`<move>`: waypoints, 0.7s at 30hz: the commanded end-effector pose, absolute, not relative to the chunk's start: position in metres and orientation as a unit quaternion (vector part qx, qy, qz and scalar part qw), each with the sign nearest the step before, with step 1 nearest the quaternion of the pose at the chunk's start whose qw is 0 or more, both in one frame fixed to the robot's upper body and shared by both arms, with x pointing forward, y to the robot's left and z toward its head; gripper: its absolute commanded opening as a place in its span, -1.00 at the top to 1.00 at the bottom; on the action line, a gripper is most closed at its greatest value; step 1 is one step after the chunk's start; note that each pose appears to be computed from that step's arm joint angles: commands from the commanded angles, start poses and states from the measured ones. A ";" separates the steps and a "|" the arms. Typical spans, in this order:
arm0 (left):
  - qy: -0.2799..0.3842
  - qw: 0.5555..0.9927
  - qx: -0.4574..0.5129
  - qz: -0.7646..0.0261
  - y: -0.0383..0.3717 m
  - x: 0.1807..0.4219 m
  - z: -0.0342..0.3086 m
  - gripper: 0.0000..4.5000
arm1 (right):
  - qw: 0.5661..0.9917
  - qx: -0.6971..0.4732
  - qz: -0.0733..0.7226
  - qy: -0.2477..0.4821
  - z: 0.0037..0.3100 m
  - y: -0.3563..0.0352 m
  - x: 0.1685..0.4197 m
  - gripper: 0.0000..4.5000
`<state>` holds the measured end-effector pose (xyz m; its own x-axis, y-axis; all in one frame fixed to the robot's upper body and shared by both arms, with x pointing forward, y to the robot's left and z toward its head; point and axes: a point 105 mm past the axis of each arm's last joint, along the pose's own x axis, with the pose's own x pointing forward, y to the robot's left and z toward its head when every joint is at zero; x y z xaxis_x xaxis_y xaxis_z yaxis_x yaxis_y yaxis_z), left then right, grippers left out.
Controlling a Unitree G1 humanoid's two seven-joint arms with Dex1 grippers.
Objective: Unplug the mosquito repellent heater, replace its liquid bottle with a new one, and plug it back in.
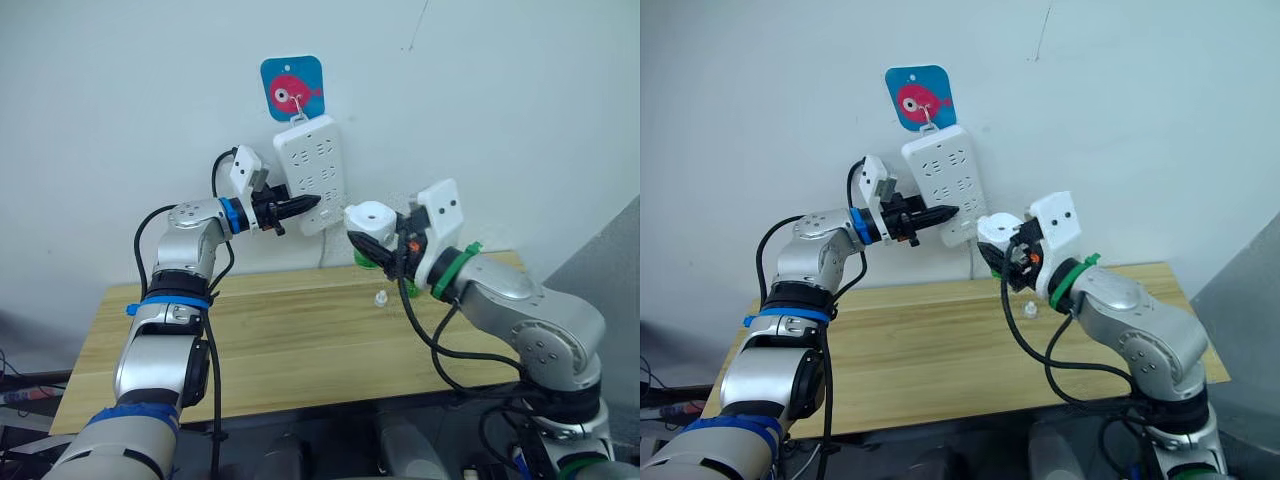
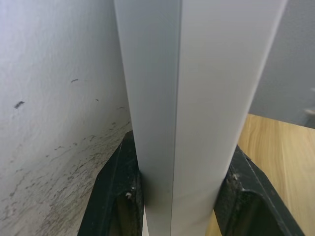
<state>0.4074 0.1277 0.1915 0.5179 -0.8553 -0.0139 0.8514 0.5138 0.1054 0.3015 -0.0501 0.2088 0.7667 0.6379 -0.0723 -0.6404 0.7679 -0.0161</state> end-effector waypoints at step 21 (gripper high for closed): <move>-0.030 0.859 0.066 -0.507 0.121 0.401 0.203 0.40 | 0.953 -0.036 0.299 -0.010 0.220 -0.021 0.337 -0.33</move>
